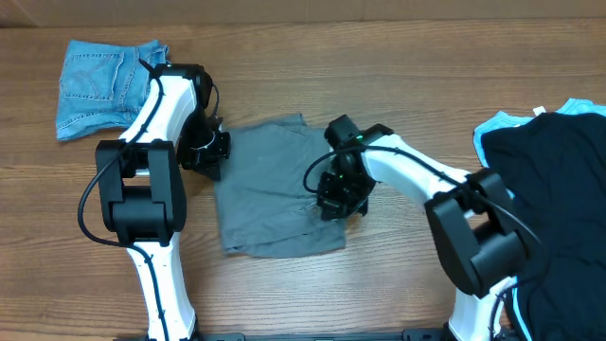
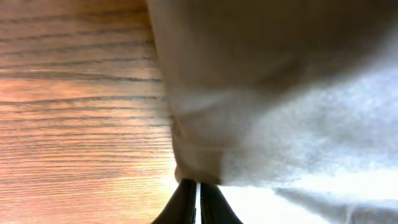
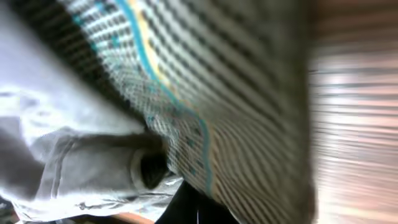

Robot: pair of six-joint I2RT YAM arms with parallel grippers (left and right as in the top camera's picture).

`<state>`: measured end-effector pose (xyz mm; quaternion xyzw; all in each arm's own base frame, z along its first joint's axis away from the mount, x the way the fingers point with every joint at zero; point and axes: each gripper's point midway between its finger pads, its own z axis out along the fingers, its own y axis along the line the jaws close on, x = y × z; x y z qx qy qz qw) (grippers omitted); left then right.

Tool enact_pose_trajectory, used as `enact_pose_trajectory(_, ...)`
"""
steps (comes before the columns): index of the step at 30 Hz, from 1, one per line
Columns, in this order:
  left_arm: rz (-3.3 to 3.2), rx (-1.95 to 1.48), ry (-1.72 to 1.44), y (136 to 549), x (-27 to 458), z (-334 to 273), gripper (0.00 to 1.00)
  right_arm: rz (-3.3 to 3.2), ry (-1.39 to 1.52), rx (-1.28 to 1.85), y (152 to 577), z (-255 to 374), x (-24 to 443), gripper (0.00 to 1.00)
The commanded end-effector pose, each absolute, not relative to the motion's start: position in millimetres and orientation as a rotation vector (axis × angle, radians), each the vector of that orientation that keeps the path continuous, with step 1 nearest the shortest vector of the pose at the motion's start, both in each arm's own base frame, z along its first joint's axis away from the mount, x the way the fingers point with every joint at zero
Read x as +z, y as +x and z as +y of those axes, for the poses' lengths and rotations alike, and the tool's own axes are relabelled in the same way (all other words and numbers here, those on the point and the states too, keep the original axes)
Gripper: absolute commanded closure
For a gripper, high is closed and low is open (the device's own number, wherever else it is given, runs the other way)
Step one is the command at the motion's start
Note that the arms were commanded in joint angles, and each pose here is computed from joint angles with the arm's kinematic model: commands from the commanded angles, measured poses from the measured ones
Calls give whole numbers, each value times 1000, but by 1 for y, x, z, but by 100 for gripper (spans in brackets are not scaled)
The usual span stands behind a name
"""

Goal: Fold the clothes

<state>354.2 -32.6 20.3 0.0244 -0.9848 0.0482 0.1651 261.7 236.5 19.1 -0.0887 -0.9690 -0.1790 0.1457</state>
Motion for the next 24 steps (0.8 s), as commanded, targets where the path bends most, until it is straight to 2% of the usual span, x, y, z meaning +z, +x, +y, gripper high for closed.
enact_pose_trajectory(1,-2838,172,-30,362,28,-33,92,-2989,-18,-624,285,228,66,95)
enact_pose_trajectory(3,-2856,249,-68,368,33,-41,92,-3034,181,-763,289,237,93,87)
enact_pose_trajectory(5,-2885,339,-106,377,40,-51,92,-3036,310,-875,286,248,112,75)
enact_pose_trajectory(7,-2921,426,-145,389,47,-60,92,-3010,373,-949,279,260,122,68)
enact_pose_trajectory(9,-2963,479,-178,401,52,-66,90,-2977,409,-986,271,272,123,57)
enact_pose_trajectory(13,-3021,469,-196,414,49,-64,71,-2931,281,-955,256,291,104,38)
enact_pose_trajectory(16,-3055,472,-206,423,49,-65,61,-2884,171,-905,243,304,84,37)
enact_pose_trajectory(18,-3077,474,-211,428,48,-64,50,-2855,87,-867,236,312,71,37)
enact_pose_trajectory(24,-3094,476,-219,432,48,-65,46,-2803,-89,-816,226,332,47,37)
